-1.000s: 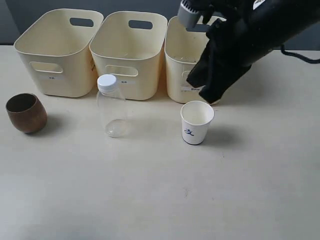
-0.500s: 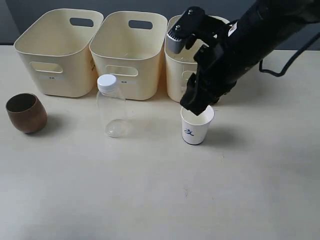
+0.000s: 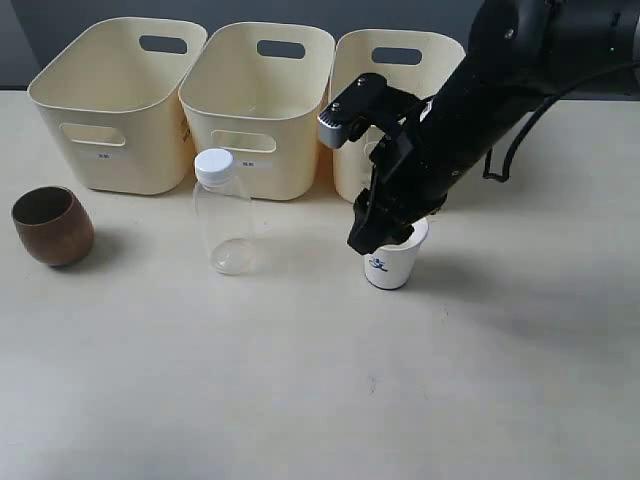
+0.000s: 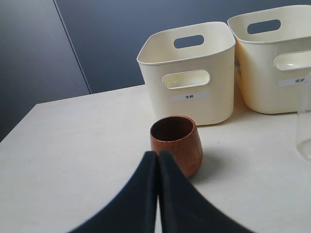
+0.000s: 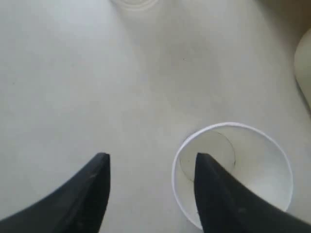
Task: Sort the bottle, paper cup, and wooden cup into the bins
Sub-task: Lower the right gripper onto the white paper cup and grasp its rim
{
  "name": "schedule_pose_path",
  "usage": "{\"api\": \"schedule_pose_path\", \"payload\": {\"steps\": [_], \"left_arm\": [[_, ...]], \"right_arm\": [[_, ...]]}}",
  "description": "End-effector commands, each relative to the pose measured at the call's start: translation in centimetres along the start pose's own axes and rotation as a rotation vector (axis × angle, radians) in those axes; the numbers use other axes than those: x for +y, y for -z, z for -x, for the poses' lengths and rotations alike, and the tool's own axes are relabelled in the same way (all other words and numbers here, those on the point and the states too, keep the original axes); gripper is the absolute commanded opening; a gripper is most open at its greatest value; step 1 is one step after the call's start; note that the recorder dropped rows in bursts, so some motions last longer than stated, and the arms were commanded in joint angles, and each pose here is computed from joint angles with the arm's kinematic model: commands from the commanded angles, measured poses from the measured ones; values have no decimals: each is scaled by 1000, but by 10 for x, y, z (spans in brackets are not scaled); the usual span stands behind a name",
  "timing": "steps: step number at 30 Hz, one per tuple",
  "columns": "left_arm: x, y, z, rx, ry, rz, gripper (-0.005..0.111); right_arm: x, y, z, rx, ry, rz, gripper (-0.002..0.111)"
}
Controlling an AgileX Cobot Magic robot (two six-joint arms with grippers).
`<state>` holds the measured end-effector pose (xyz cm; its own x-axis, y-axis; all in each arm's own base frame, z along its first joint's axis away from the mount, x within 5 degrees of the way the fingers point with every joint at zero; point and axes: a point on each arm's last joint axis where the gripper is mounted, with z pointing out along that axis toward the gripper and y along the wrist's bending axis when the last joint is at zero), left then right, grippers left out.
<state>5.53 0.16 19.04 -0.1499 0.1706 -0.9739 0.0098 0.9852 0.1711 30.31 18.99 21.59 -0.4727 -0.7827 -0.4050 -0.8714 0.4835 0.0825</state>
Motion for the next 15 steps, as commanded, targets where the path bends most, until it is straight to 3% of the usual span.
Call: {"api": "schedule_pose_path", "payload": {"steps": [1, 15], "left_arm": [[0, 0, 2, -6, 4, -1, 0], [0, 0, 2, -6, 4, -1, 0]], "right_arm": [[-3, -7, 1, 7, -9, -1, 51], [-9, -25, -4, 57, -39, -5, 51]]}}
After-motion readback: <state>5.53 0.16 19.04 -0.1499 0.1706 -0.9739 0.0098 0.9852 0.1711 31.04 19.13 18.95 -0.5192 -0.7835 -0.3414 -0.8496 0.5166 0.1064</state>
